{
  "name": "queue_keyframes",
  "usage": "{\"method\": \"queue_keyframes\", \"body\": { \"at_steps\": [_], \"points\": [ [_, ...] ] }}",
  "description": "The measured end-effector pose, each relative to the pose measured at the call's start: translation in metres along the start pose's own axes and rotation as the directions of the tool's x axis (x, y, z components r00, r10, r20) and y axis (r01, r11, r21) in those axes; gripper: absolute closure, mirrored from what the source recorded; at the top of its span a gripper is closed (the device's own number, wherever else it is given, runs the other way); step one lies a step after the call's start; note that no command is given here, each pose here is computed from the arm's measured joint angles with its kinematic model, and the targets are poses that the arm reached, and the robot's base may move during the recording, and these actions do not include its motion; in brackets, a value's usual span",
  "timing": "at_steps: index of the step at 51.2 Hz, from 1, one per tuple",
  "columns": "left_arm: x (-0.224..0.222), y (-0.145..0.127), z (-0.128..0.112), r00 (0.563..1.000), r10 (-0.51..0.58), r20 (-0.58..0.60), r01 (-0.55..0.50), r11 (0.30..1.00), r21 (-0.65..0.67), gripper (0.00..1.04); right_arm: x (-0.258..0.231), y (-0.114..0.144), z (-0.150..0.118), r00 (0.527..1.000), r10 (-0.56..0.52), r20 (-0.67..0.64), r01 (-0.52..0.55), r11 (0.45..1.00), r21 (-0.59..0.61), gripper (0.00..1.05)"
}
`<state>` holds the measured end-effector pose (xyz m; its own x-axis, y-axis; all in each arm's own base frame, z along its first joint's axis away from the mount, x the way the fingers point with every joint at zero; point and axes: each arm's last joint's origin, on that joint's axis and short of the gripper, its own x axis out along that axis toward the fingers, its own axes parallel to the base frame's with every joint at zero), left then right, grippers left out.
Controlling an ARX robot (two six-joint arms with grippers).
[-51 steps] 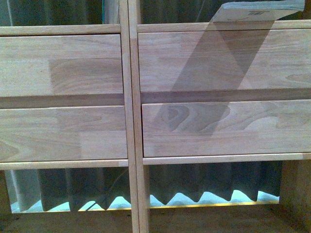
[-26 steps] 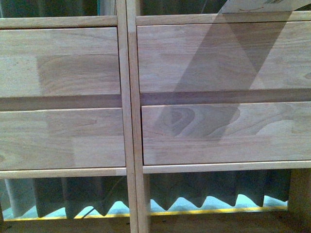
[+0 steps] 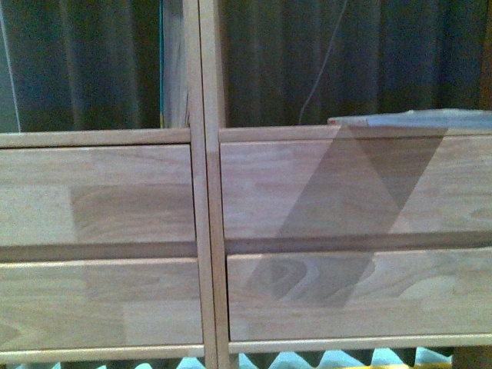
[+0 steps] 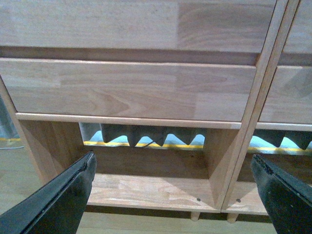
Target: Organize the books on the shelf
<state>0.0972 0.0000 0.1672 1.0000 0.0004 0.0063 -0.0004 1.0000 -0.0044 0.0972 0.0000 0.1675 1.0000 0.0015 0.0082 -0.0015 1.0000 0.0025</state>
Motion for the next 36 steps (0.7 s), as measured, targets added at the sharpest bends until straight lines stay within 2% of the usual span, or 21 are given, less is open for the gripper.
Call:
{"method": "queue_keyframes", "body": {
  "at_steps": [18,22,25,28,36],
  "points": [
    [0.0,0.0,0.0,1.0,0.0,0.0,0.0,1.0,0.0,0.07,0.0,0.0,0.0,1.0,0.002,0.0,-0.002,1.0,0.0,0.07],
    [0.0,0.0,0.0,1.0,0.0,0.0,0.0,1.0,0.0,0.07,0.002,-0.001,0.003,0.981,0.175,-0.089,-0.168,0.983,0.079,0.07],
    [0.0,0.0,0.0,1.0,-0.003,0.0,0.003,1.0,0.0,0.07,0.008,-0.005,0.016,0.954,0.283,-0.101,-0.262,0.948,0.182,0.07],
    [0.0,0.0,0.0,1.0,0.0,0.0,0.0,1.0,0.0,0.07,0.018,-0.007,0.042,0.931,0.361,-0.05,-0.338,0.907,0.25,0.07],
    [0.0,0.0,0.0,1.0,0.0,0.0,0.0,1.0,0.0,0.07,0.057,-0.006,0.106,0.932,0.348,0.105,-0.362,0.856,0.369,0.07]
  ]
}}
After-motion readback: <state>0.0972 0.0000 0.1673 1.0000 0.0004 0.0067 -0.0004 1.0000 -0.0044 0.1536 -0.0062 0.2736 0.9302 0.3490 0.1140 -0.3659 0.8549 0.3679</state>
